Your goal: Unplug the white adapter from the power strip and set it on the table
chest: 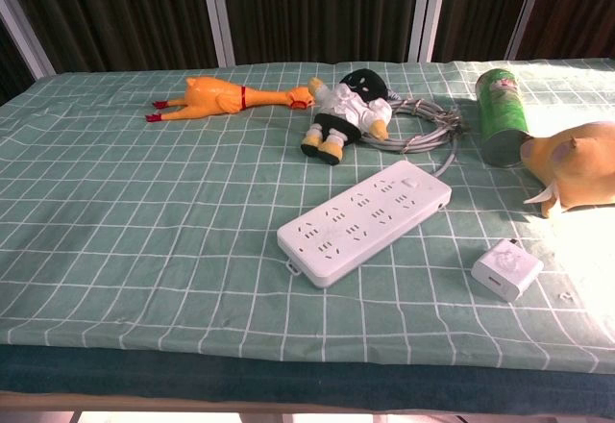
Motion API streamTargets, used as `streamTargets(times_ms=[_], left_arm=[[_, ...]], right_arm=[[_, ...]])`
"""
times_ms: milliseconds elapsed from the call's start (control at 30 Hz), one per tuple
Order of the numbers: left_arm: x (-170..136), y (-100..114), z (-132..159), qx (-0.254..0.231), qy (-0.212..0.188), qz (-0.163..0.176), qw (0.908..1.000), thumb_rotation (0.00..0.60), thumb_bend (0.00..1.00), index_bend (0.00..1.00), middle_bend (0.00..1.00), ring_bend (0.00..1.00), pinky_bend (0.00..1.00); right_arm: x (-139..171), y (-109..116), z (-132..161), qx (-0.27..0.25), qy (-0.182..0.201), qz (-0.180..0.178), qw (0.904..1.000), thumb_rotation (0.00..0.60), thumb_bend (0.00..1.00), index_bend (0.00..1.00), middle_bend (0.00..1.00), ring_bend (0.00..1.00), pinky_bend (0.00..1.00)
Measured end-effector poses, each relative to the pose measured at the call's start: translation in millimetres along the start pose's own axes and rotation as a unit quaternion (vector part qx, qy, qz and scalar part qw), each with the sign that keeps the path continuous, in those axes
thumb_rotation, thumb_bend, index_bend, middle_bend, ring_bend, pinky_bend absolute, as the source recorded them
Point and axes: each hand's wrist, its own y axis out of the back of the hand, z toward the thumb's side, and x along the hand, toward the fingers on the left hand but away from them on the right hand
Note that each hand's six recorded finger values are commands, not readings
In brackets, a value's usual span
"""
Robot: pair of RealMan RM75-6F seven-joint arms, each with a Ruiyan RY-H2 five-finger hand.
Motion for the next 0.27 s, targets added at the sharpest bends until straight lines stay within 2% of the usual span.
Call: streamTargets(times_ms=[133,267], left_arm=[[-9,9,-19,-0.067,0.006,0.011,0.9977,0.6,0.52,0.0,0.0,0.0,0.07],[-18,23,-32,-0.127,-0.012,0.029,0.9915,0.6,0.52,0.0,0.0,0.0,0.07]], right_arm=[[15,6,-29,-0.013,-0.035,-0.028,0.9989,0.6,0.17,0.0,0.0,0.0,0.02],[19,8,-33,-0.018,-0.035,-0.034,0.9986,0.6,0.17,0.0,0.0,0.0,0.02]])
